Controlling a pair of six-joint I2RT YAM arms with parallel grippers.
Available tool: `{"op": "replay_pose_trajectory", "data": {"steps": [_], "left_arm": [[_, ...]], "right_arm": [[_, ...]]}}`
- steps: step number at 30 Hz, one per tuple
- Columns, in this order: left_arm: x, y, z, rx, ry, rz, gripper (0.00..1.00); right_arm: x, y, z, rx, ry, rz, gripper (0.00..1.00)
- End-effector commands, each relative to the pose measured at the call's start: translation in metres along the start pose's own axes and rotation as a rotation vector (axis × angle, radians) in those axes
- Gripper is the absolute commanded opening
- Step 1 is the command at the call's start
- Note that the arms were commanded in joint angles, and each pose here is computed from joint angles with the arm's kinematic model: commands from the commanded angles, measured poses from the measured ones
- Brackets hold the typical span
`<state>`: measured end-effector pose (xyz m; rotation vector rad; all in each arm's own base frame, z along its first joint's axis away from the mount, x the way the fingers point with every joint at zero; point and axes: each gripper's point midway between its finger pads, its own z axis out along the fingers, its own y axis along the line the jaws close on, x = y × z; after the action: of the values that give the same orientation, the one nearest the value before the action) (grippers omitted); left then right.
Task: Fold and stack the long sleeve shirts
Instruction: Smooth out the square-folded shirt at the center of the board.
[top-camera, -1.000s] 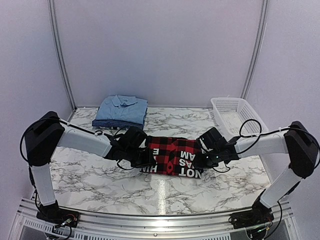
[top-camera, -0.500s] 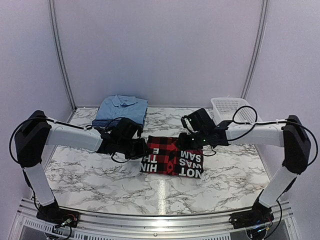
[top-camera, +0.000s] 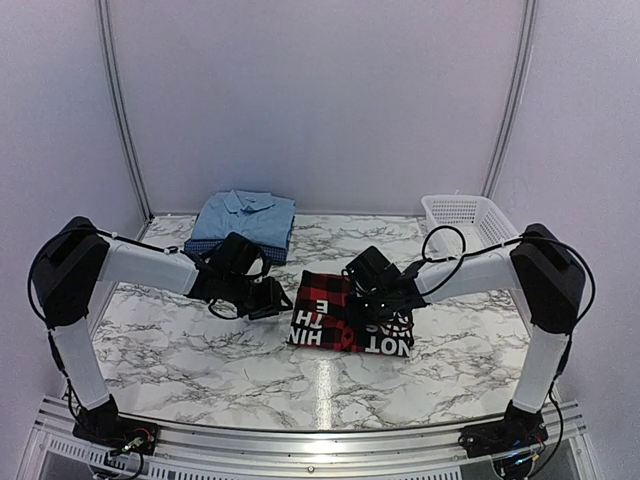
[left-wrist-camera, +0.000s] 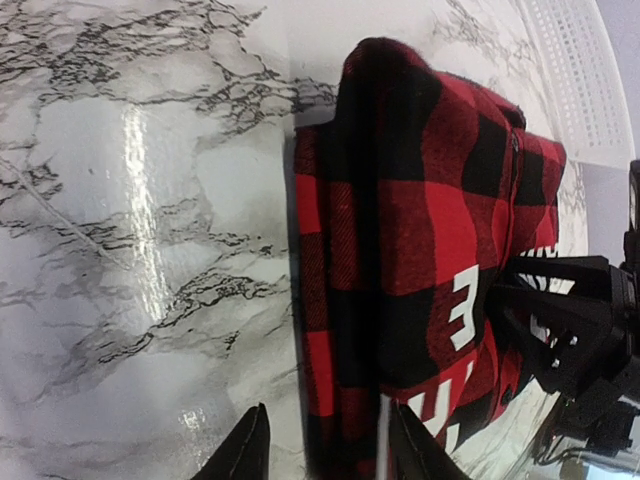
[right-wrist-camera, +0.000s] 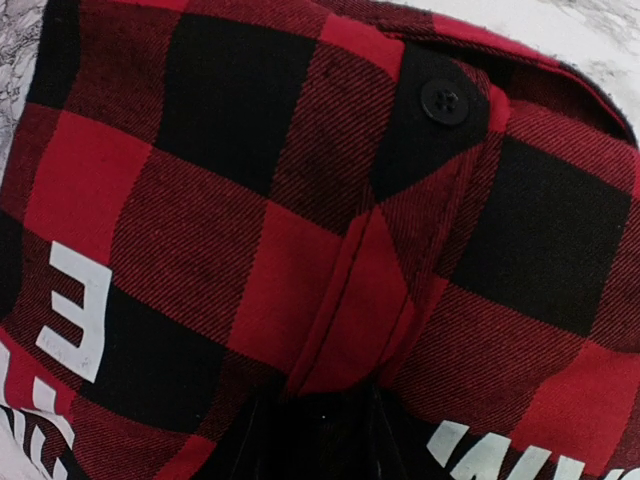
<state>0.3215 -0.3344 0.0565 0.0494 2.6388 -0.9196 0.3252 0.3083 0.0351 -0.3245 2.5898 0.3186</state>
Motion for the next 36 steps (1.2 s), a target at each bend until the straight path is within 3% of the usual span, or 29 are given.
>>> {"op": "replay_pose_trajectory", "data": {"steps": [1, 8, 17, 21, 31, 36], "left_arm": [[0.01, 0.001, 0.01, 0.033, 0.067, 0.021, 0.46], [0.013, -0.009, 0.015, 0.119, 0.083, -0.004, 0.62], [0.01, -0.004, 0.017, 0.156, 0.084, -0.049, 0.72], [0.013, -0.001, 0.026, 0.144, 0.117, -0.048, 0.7], [0.025, 0.014, 0.047, -0.003, 0.169, -0.042, 0.5], [0.031, 0.018, 0.06, -0.078, 0.203, -0.032, 0.45]], "right_arm": [[0.027, -0.028, 0.003, 0.074, 0.053, 0.012, 0.32], [0.003, -0.011, -0.015, 0.006, -0.002, -0.007, 0.34], [-0.013, 0.0, -0.03, -0.03, -0.033, -0.036, 0.34], [-0.024, 0.004, -0.04, -0.038, -0.056, -0.038, 0.34], [-0.046, -0.001, -0.075, -0.006, -0.127, -0.057, 0.37], [-0.041, -0.016, -0.077, 0.047, -0.125, -0.053, 0.38]]}}
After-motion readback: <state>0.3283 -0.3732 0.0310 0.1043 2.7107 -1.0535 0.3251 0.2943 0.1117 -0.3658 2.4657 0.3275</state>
